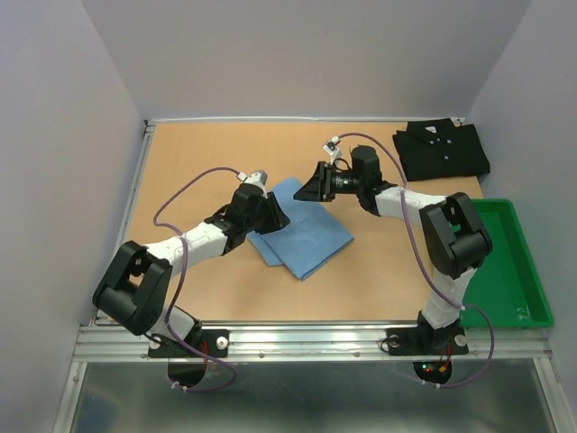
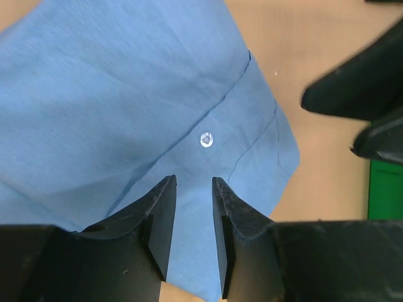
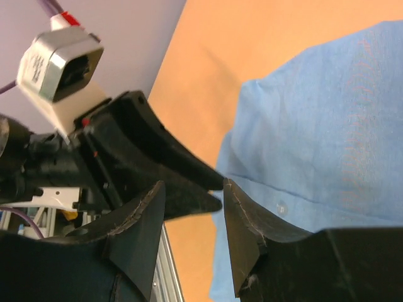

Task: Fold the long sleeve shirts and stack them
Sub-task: Fold the shirt

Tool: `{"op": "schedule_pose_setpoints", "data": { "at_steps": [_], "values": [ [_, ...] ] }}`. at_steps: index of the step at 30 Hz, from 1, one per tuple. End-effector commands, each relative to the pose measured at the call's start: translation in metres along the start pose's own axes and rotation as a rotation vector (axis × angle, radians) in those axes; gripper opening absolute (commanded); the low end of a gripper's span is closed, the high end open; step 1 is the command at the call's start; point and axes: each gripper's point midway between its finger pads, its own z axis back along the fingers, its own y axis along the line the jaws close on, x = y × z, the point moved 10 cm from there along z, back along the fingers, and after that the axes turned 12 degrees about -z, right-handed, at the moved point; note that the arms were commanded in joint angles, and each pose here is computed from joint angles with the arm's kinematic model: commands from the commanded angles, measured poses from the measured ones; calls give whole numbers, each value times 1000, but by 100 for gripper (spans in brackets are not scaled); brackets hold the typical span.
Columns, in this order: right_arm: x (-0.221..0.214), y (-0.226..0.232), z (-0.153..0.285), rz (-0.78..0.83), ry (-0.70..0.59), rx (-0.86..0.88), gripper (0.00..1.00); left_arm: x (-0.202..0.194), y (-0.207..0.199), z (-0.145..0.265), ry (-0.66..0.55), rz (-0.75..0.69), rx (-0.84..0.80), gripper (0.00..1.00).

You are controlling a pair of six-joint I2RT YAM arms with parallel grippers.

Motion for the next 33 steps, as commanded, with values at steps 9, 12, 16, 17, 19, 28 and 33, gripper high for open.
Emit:
{"op": "schedule_pose_setpoints", "data": {
  "at_steps": [9,12,16,17,19,28,33],
  "values": [
    [-12,-96,-32,-198,-24,-147,48,-71,16,-26,263,-26,21,39],
    [-6,-103,-23,-212,-68,-177,48,-80,22,-25,280,-21,41,38],
    [14,-77,-22,-160,-100,-130,48,-82,24,-23,275,-25,48,38],
    [18,-70,-23,-151,-103,-115,48,-81,24,-22,271,-29,47,38],
    [29,-50,-31,-109,-112,-77,48,-79,23,-23,268,-38,42,38],
    [47,-33,-77,-104,-84,-5,48,-73,19,-24,258,-55,18,38],
    [45,-51,-97,-170,-74,-26,48,-76,20,-23,265,-54,26,38]
  ]
}}
